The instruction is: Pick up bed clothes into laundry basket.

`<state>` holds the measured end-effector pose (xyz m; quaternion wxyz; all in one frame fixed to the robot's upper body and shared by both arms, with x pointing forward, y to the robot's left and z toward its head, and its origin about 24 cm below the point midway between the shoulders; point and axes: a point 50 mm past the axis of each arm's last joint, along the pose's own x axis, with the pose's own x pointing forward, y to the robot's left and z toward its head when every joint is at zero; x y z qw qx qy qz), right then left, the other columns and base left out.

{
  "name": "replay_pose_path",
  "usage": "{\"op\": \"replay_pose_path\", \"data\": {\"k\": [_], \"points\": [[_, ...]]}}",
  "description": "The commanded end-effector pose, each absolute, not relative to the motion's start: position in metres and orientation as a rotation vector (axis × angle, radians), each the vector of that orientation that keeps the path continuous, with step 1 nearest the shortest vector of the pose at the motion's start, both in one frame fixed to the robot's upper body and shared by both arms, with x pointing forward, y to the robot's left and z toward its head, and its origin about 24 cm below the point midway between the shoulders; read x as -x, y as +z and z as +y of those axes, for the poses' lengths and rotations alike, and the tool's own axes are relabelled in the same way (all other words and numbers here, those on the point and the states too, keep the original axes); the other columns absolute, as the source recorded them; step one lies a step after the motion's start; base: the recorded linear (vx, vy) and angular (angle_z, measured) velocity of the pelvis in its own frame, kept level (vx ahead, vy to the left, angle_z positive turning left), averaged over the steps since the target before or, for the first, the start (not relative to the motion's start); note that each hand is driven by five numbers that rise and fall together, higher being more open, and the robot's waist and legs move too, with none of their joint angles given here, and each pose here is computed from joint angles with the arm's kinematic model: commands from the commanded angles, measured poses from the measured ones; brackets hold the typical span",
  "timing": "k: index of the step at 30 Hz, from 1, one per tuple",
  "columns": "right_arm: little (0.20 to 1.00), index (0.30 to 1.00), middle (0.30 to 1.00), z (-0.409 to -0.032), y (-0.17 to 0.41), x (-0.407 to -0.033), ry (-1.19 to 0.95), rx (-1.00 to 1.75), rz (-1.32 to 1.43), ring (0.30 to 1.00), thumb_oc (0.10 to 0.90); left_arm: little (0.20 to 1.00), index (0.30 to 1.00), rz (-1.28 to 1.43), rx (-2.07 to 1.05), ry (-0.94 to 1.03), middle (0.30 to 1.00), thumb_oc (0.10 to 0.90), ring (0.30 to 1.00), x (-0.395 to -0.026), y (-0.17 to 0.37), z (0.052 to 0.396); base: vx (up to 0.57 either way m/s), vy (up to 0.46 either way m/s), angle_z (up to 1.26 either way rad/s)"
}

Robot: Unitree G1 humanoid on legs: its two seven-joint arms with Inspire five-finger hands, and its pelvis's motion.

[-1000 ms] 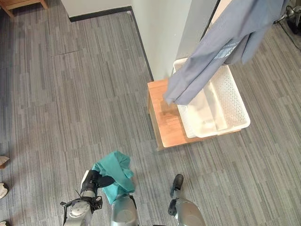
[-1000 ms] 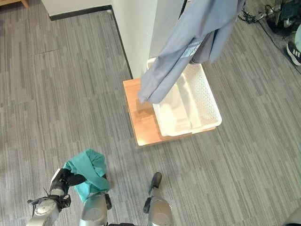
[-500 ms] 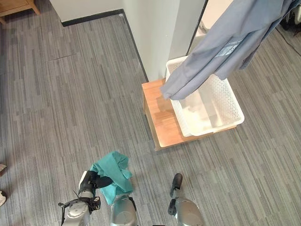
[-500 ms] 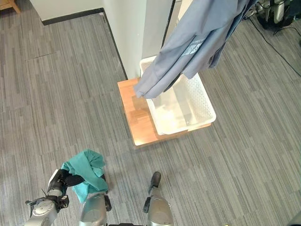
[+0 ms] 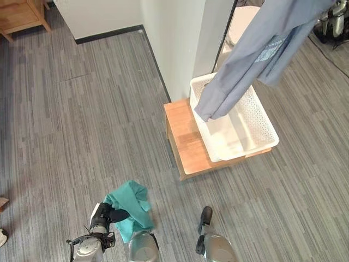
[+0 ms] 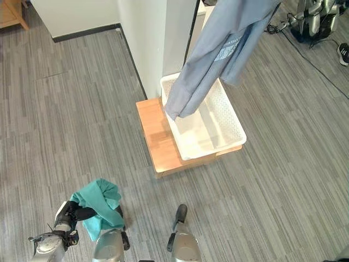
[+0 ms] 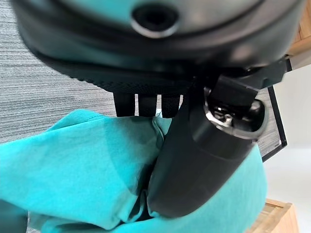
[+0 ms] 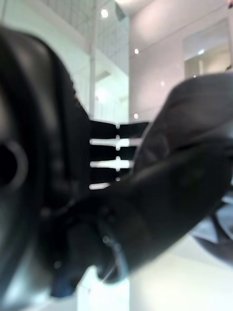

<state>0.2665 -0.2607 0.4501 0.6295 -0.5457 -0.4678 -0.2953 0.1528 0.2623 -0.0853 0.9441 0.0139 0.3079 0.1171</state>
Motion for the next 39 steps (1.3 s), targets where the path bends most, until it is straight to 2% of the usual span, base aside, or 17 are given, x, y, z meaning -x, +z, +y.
{"op": "replay_pose_path", "data": {"k": [1,13,21,26,31,39], "points": [[0.3,0.3,0.3,-0.268,0.497,-0.215,-0.879,1.147,-1.272,0.3,0.4,0.3,0.3,0.561,-0.09,0.221,0.3,0.4,0.3,-0.154,-0.07,0.278,0.0,0.0,0.0],[0.3,0.3,0.3,-0.267,0.445,-0.268,-0.736,1.169,-1.088,0.3,0.4,0.3,0.3,0.476,-0.063,0.187,0.3,0.4,0.3,-0.169,-0.059,0.271,-0.06,0.014,-0.04],[0.3,0.3,0.3,-0.282,0.401,-0.294,-0.697,1.097,-0.936,0.3,0.4,0.3,0.3,0.423,-0.066,0.185,0.3,0.4,0.3,-0.178,-0.05,0.275,-0.04,-0.002,0.02],[0.3,0.3,0.3,-0.27,0.383,-0.31,-0.622,1.079,-0.901,0.3,0.4,0.3,0.3,0.402,-0.065,0.185,0.3,0.4,0.3,-0.181,-0.046,0.276,-0.02,0.007,0.01],[0.3,0.3,0.3,-0.242,0.375,-0.328,-0.514,1.107,-0.903,0.3,0.4,0.3,0.3,0.375,-0.062,0.165,0.3,0.4,0.3,-0.188,-0.043,0.27,0.0,0.0,-0.01],[0.3,0.3,0.3,-0.252,0.351,-0.348,-0.501,1.135,-0.757,0.3,0.4,0.3,0.3,0.329,-0.07,0.151,0.3,0.4,0.3,-0.196,-0.034,0.269,0.0,-0.011,0.06]]}}
